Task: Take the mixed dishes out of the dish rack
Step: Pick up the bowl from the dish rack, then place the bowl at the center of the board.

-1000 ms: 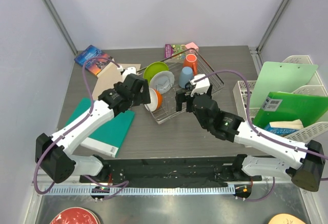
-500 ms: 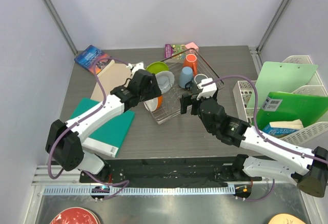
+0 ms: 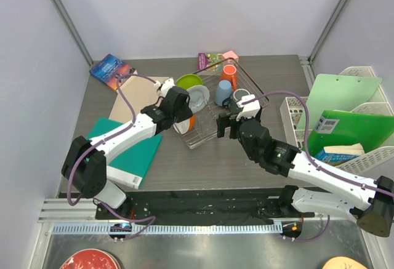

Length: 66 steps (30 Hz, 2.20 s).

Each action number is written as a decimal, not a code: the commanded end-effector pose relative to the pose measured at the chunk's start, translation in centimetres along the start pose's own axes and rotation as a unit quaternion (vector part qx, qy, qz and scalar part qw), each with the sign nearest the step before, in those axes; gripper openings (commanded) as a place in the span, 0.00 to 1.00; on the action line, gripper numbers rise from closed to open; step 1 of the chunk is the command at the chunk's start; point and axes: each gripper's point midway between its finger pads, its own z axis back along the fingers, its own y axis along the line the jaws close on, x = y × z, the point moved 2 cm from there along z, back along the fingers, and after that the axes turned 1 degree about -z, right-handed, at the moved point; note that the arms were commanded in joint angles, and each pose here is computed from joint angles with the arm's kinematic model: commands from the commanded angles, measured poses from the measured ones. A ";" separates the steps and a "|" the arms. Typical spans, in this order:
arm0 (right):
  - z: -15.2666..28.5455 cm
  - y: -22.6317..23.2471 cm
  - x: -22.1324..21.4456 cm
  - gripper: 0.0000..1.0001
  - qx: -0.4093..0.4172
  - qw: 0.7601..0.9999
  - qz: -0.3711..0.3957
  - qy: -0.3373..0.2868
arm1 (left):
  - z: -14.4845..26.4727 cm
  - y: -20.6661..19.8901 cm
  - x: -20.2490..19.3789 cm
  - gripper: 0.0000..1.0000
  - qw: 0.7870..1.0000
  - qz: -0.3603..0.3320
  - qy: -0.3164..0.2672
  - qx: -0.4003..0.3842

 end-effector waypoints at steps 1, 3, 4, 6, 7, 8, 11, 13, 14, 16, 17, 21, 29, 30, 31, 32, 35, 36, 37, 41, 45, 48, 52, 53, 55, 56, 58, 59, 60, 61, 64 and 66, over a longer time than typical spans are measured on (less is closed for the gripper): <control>-0.1 0.1 1.0 0.99 -0.006 1.000 -0.020 -0.018 | -0.8 -0.5 0.7 0.29 0.999 0.028 -0.034 -0.008; -0.3 0.1 0.8 1.00 -0.008 1.000 -0.018 -0.016 | -1.1 -0.4 0.5 0.30 0.999 0.028 -0.031 -0.005; -0.3 0.1 0.7 1.00 -0.008 1.000 -0.017 -0.016 | -1.2 -0.3 0.4 0.31 0.999 0.030 -0.030 -0.004; -0.4 0.1 0.7 1.00 -0.009 1.000 -0.018 -0.015 | -1.5 -0.2 0.0 0.34 0.999 0.029 -0.025 -0.001; -0.4 0.1 0.5 1.00 -0.009 1.000 -0.015 -0.012 | -1.6 -0.1 -0.2 0.35 0.999 0.030 -0.024 -0.001; -0.4 0.2 0.5 1.00 -0.008 1.000 -0.017 -0.013 | -1.8 -0.1 -0.3 0.36 0.999 0.032 -0.023 -0.002; -0.5 0.2 0.3 1.00 -0.008 1.000 -0.016 -0.009 | -2.4 0.3 -0.9 0.34 0.999 0.033 -0.020 0.004; -0.6 0.2 0.1 1.00 -0.009 1.000 -0.016 -0.007 | -2.9 0.6 -1.4 0.31 0.999 0.033 -0.012 0.009; -0.6 0.3 0.1 0.99 -0.008 1.000 -0.015 -0.007 | -3.0 0.6 -1.6 0.23 0.999 0.033 -0.008 0.009; -0.6 0.1 0.0 1.00 -0.011 1.000 -0.014 -0.006 | -3.0 0.7 -1.9 0.13 0.999 0.032 -0.005 0.008; -0.5 0.2 0.1 1.00 -0.009 1.000 -0.014 -0.007 | -2.9 0.8 -1.8 0.04 0.999 0.032 -0.007 0.009; -0.4 0.1 0.1 1.00 -0.010 1.000 -0.015 -0.007 | -1.8 0.7 -0.9 0.00 1.000 0.021 -0.018 0.004; -0.3 0.4 0.5 1.00 -0.003 1.000 -0.020 -0.007 | 2.0 -1.4 1.6 0.00 0.999 -0.019 -0.025 -0.044; -0.3 0.4 0.6 1.00 -0.003 1.000 -0.020 -0.007 | 2.4 -1.7 1.9 0.00 0.998 -0.022 -0.026 -0.053; -0.3 0.3 0.6 1.00 -0.003 1.000 -0.020 -0.007 | 2.9 -2.0 2.2 0.00 0.997 -0.029 -0.027 -0.063; -0.2 0.4 0.7 1.00 -0.001 1.000 -0.021 -0.008 | 3.8 -2.5 2.7 0.00 0.996 -0.028 -0.029 -0.082; -0.1 0.3 0.7 1.00 -0.003 1.000 -0.022 -0.008 | 5.1 -2.9 3.4 0.01 0.993 -0.026 -0.033 -0.111; -0.1 0.3 0.7 1.00 -0.002 1.000 -0.022 -0.008 | 5.3 -2.9 3.6 0.01 0.992 -0.026 -0.035 -0.116; -0.1 0.2 0.7 1.00 -0.003 1.000 -0.022 -0.008 | 5.4 -3.0 3.7 0.01 0.991 -0.025 -0.037 -0.122; -0.2 0.3 0.3 1.00 -0.002 1.000 -0.023 -0.003 | 4.4 -2.2 3.0 0.00 0.992 -0.022 -0.025 -0.120; -0.2 0.3 0.1 1.00 -0.003 1.000 -0.024 -0.002 | 2.7 -1.4 1.2 0.00 0.993 -0.010 0.004 -0.121; -0.1 0.1 0.2 0.99 -0.005 1.000 -0.024 -0.003 | 2.1 -1.5 0.8 0.00 0.991 -0.004 0.010 -0.134; 0.2 -0.2 0.5 1.00 -0.007 1.000 -0.026 -0.006 | 3.2 -2.6 1.0 0.00 0.978 -0.003 0.008 -0.206; 0.3 -0.2 0.5 0.99 -0.007 1.000 -0.026 -0.006 | 4.6 -4.1 2.4 0.00 0.966 0.000 -0.014 -0.259; 0.5 -0.3 0.8 1.00 -0.007 0.999 -0.031 -0.010 | 5.9 -4.9 3.1 0.00 0.953 -0.001 -0.022 -0.301; 0.6 -0.3 0.8 1.00 -0.007 0.999 -0.033 -0.011 | 7.7 -5.9 4.4 0.00 0.937 -0.004 -0.034 -0.347; 0.7 -0.5 1.1 1.00 -0.008 0.999 -0.037 -0.015 | 9.3 -6.8 5.4 0.00 0.920 -0.006 -0.042 -0.389; 0.8 -0.4 1.2 1.00 -0.005 0.999 -0.040 -0.017 | 11.0 -7.5 6.3 0.00 0.903 -0.009 -0.046 -0.427; 0.8 -0.5 1.2 1.00 -0.006 0.999 -0.040 -0.018 | 11.9 -7.9 6.9 0.01 0.895 -0.011 -0.050 -0.443; 0.9 -0.4 1.3 1.00 -0.004 0.999 -0.042 -0.019 | 12.8 -8.2 7.3 0.00 0.888 -0.016 -0.054 -0.457; 1.2 -0.6 2.5 1.00 -0.006 0.998 -0.047 -0.032 | 15.7 -9.6 8.5 0.00 0.868 -0.039 -0.063 -0.491; 1.6 -0.8 3.4 0.99 -0.008 0.998 -0.049 -0.038 | 17.5 -10.6 8.7 0.00 0.858 -0.066 -0.054 -0.507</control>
